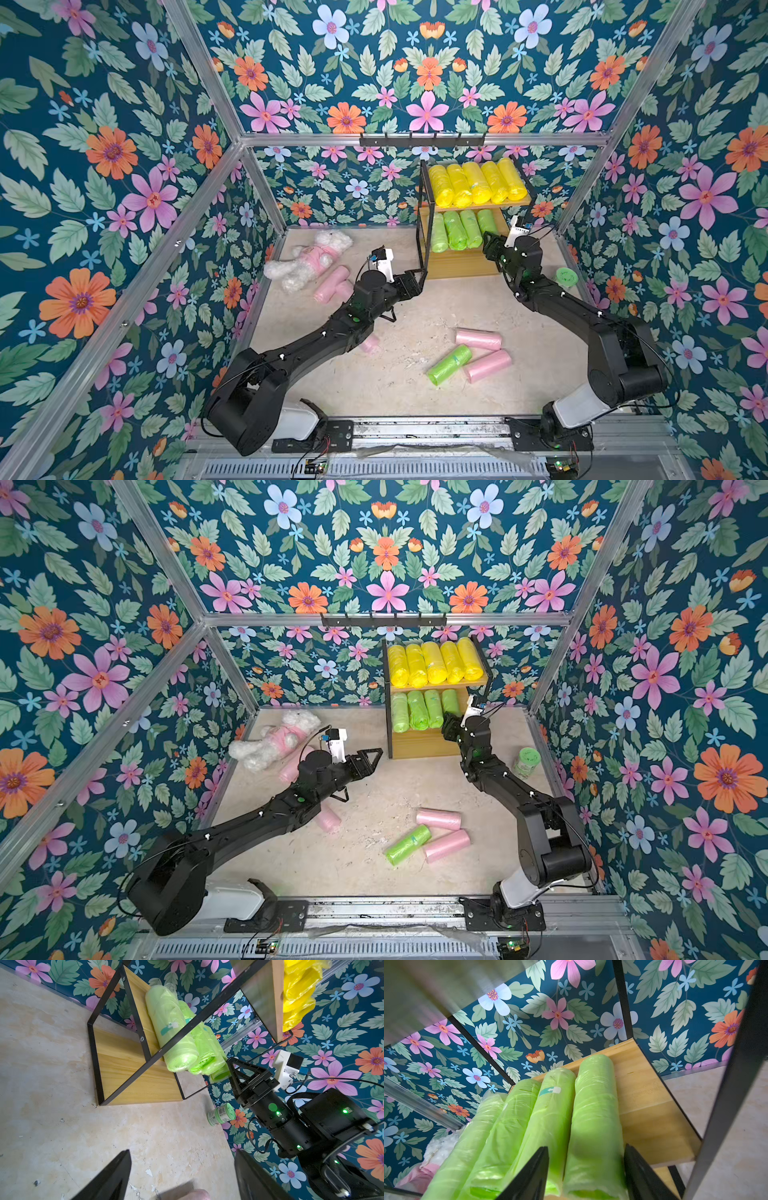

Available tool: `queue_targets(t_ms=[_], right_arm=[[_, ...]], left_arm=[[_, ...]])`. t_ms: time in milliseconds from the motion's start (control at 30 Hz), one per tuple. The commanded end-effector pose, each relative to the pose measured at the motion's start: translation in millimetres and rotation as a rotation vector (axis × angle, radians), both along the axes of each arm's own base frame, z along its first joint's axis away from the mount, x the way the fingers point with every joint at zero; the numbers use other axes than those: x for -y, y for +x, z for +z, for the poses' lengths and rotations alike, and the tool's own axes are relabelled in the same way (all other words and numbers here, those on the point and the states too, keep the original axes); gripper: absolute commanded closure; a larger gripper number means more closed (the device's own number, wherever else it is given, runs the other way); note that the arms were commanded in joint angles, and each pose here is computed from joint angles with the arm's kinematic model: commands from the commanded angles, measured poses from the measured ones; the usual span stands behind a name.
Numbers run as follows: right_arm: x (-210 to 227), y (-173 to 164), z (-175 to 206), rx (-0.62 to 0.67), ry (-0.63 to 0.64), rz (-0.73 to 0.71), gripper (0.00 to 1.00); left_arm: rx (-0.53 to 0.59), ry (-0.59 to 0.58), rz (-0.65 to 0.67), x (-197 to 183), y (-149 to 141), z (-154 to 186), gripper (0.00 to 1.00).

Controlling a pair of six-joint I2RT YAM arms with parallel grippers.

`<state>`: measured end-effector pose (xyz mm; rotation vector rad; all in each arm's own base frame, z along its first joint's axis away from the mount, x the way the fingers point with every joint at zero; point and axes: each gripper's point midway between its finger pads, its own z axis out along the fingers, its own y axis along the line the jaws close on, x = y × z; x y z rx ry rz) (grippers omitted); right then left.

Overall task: Sort the rolls of trash bags by color and place them on the shelf
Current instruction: Place the roll of trash bags on the shelf.

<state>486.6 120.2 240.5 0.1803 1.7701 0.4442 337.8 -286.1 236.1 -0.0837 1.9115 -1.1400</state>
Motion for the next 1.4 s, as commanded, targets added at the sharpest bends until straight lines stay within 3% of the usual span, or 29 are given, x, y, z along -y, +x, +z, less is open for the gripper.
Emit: queue_targets(t_ms=[0,367,867,1200,1367], right_arm=[[-0.3,4.7,4.6,0.021,0.002,0.007,0.41],[-3.8,11.9,5.2,0.035,-0.045,0.041,0.53],[0.9,19.0,10.6,0.066,-0.125,0.047,0.57],[0.8,8.5,18.5,0.078,-0.119,0.063,0.46],[4.8,-8.1,26.8,0.091,-0.102,0.060,0.40]], left_arm=[[0.031,-0.020,-0.005,1.1,0.5,9.8,0.17],[0.030,-0.016,-0.006,1.7,1.2,9.2,0.17],[0.017,-0.007,-0.011,3.2,1.8,3.5,0.17],[-0.015,0.032,-0.048,9.5,-0.2,-13.6,0.17],[-0.029,0.119,-0.124,21.9,-12.5,-29.6,0.17]])
